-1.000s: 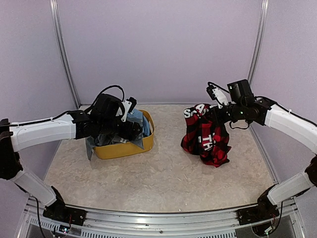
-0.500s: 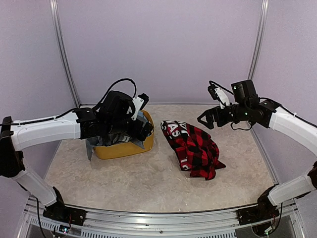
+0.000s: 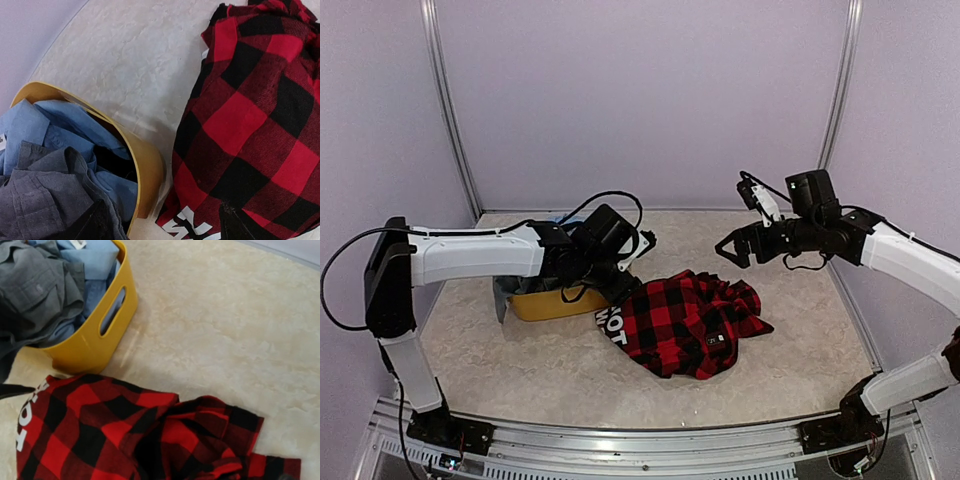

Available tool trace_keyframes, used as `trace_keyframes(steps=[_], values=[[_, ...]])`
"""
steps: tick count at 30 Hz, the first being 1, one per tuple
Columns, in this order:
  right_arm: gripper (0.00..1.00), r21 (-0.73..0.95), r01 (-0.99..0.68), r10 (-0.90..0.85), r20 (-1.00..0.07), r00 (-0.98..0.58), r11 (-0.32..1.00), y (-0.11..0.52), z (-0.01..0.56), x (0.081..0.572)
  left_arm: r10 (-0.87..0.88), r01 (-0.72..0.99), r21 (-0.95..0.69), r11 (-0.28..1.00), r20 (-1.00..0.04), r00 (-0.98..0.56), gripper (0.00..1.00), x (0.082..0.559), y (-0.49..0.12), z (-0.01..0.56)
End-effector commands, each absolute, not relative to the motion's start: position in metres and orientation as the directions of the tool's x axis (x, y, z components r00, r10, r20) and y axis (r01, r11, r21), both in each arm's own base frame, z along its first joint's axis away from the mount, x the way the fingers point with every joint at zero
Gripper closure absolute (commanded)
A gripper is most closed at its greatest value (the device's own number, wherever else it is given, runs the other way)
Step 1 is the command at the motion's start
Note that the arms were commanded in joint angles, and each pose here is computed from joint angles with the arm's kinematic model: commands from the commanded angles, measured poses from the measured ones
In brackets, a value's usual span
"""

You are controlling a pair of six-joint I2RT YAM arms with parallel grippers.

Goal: Fold and stack the long sleeve shirts
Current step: Move the bin to the corner of the board.

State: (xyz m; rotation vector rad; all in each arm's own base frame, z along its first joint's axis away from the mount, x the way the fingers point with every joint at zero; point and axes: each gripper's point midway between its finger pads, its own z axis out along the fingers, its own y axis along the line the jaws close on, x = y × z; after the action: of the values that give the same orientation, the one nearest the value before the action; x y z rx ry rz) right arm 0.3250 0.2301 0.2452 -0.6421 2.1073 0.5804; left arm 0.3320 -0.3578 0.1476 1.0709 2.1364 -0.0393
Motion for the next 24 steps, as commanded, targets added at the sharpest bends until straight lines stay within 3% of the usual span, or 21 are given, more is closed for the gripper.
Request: trace_keyframes(steps=[1, 6, 10, 18, 24], values=[[0.02, 0.198, -0.634, -0.227, -0.821, -0.524, 0.748, 0.234, 0.239, 0.323, 0.733, 0.678, 0.353, 0.645, -0.535, -0.42, 0.29, 0.332, -0.331, 0.135], [0.02, 0.223, -0.65, -0.222, -0.819, -0.529, 0.726, 0.239, 0.232, 0.32, 0.76, 0.61, 0.457, 0.647, -0.443, -0.475, 0.31, 0.335, -0.287, 0.117], [0.03, 0.254, -0.659, -0.216, -0.811, -0.544, 0.708, 0.245, 0.224, 0.32, 0.773, 0.605, 0.483, 0.633, -0.366, -0.517, 0.41, 0.336, -0.254, 0.098], [0.05, 0.285, -0.671, -0.209, -0.805, -0.555, 0.684, 0.253, 0.214, 0.321, 0.884, 0.676, 0.57, 0.467, -0.273, -0.38, 0.56, 0.334, -0.236, 0.104], [0.05, 0.3, -0.681, -0.208, -0.803, -0.558, 0.668, 0.256, 0.21, 0.319, 0.91, 0.689, 0.598, 0.409, -0.212, -0.356, 0.59, 0.363, -0.203, 0.107]])
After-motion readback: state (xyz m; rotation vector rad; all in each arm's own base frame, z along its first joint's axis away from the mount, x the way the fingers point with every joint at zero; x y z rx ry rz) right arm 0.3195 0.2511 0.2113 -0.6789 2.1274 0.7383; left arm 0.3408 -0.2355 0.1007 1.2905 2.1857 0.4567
